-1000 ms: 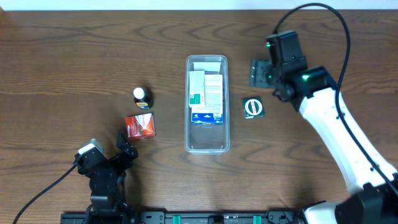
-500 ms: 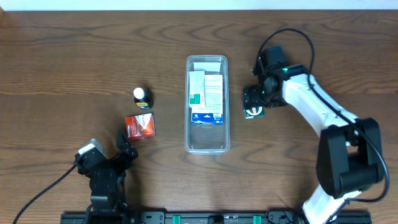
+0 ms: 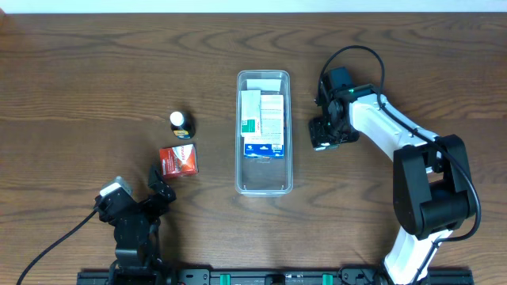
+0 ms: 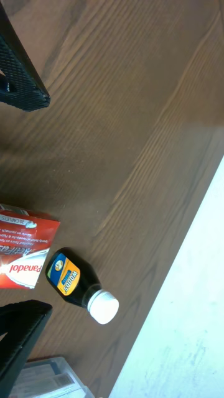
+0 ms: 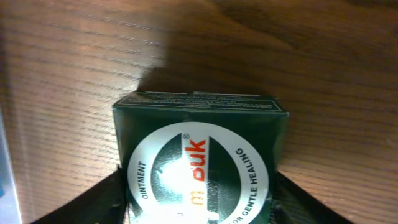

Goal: Pack container
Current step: 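Move right gripper to the green ointment box and grasp it, then place the green ointment box into the container and release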

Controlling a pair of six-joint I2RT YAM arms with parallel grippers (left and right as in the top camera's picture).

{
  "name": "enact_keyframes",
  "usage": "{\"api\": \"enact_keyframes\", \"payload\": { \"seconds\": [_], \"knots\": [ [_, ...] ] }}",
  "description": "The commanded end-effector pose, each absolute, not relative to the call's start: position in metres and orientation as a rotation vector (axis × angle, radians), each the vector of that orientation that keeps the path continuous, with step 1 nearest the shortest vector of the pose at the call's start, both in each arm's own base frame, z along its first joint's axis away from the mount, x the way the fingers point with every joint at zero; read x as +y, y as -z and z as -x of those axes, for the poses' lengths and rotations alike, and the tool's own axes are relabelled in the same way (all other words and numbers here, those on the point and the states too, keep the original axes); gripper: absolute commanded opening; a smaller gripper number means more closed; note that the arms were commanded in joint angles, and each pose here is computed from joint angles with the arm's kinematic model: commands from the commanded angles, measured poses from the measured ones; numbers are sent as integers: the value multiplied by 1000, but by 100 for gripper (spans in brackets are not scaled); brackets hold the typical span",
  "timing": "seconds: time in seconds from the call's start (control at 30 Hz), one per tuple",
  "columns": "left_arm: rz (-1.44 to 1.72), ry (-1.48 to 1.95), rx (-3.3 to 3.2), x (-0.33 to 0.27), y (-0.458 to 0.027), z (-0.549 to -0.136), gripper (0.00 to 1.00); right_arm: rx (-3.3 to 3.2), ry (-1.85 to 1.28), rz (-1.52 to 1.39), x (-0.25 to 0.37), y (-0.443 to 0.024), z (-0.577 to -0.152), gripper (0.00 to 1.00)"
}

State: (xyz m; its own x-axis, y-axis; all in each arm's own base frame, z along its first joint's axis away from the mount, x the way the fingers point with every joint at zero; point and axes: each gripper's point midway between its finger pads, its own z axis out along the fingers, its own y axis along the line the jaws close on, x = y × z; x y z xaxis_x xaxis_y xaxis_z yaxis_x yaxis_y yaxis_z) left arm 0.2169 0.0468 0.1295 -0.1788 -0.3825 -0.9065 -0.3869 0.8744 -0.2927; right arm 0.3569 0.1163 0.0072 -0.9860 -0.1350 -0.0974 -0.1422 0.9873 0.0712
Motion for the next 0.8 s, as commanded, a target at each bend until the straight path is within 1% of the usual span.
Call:
{"api": "enact_keyframes", "payload": {
  "seconds": [0.0,0.1,0.2,0.33,0.4,0.47,0.57,0.67,0.77],
  "knots": [
    [599,-14,1802,49,-120,-216,98,3034,-62,178,114,-4,-359,61],
    [599,-14,1802,49,-120,-216,98,3001,-73,174,116,-16,-366,57],
    [599,-14,1802,49,-120,-216,98,2946,-93,168,120,-41,-374,55],
    [599,-14,1802,49,-120,-216,98,2832,-145,128,130,-94,-385,53],
    [599,-14,1802,49,-120,-216,98,2759,-185,110,140,-123,-388,50],
    [599,-14,1802,49,-120,-216,98,2680,-230,116,153,-152,-389,50],
    [599,-14,1802,49,-120,-216,98,2596,-301,114,176,-179,-386,51],
    [599,-14,1802,49,-120,-216,98,2557,-368,121,204,-188,-381,52],
    [599,-14,1802,49,-120,-216,98,2550,-421,121,235,-182,-377,53]
  ]
}}
